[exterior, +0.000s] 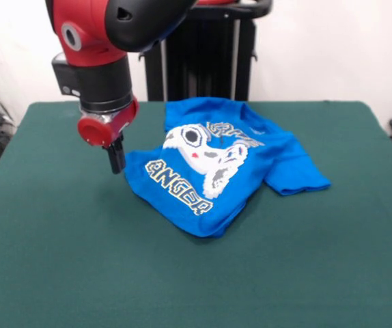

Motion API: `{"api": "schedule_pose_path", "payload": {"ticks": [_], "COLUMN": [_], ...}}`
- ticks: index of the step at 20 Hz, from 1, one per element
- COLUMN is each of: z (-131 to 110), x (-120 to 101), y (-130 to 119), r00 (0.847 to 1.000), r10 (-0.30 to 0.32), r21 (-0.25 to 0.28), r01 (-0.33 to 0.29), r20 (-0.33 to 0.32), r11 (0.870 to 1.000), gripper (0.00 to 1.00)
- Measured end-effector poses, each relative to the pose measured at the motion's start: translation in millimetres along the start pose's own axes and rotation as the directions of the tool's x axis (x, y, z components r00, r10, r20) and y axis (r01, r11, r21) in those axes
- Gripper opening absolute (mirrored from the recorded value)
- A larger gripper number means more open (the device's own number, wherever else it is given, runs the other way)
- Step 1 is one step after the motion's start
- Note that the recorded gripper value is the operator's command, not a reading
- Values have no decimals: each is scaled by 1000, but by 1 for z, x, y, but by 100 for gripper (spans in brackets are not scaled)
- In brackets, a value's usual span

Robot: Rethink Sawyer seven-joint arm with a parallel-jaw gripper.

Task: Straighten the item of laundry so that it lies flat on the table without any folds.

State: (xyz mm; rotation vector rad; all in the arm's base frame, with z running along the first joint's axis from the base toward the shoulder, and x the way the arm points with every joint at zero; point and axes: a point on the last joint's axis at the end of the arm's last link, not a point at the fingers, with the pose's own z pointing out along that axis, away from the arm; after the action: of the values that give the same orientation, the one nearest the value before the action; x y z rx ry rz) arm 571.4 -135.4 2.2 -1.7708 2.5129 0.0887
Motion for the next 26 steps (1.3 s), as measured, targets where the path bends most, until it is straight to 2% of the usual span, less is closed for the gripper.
{"api": "schedule_pose_path", "payload": {"ticks": [12,17,26], "z": [2,4,46], "x": [-4,-4,-7], "y": [11,13,40], "r00": [999,999,999], "r10": [3,2,-44], "r21": [-74,-86,-171], "r01": [0,1,40], "r20": [36,37,-18], "r11": [997,996,984], "gripper": [0,0,0]}}
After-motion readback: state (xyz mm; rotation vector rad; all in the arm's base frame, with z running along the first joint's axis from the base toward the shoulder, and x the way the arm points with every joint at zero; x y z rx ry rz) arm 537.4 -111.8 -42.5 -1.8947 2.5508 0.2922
